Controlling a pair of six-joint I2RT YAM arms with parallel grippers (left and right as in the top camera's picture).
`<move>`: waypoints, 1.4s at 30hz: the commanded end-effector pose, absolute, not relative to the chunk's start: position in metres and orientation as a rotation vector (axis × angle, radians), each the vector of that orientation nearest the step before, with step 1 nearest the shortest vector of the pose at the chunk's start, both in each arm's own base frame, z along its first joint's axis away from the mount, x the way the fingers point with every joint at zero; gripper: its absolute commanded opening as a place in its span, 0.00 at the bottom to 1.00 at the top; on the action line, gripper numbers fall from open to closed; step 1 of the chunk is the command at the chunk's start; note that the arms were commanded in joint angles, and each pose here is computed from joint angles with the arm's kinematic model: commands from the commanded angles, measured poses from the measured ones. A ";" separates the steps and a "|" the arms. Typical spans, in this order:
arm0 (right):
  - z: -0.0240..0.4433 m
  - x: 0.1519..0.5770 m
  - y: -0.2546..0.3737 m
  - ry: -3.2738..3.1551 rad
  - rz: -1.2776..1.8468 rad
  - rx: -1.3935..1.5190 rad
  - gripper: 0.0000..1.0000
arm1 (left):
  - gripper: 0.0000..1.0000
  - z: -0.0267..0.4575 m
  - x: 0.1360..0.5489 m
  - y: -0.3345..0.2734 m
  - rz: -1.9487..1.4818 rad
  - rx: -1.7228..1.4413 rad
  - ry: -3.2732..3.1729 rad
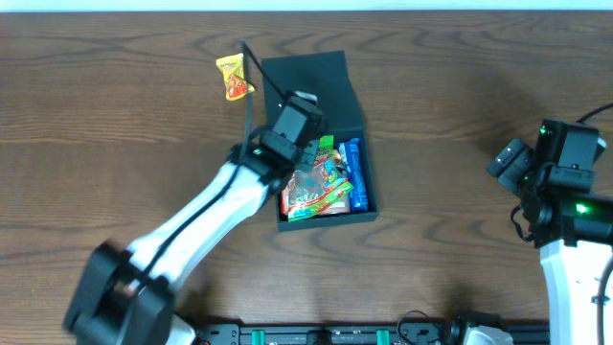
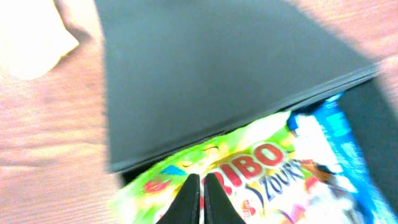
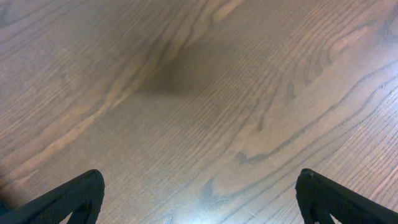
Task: Pack container
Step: 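Move the left gripper up-left to the yellow Julie's packet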
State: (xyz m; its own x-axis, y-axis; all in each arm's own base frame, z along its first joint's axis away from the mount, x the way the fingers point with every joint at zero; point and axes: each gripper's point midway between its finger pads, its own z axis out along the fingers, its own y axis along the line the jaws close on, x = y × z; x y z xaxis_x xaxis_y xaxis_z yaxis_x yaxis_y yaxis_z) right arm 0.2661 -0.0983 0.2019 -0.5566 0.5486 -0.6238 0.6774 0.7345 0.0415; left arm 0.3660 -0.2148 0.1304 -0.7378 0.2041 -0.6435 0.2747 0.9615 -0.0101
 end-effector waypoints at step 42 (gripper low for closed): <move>0.202 0.264 -0.104 2.290 -0.287 0.958 0.99 | 0.95 0.126 0.553 -0.071 -0.166 -0.398 2.678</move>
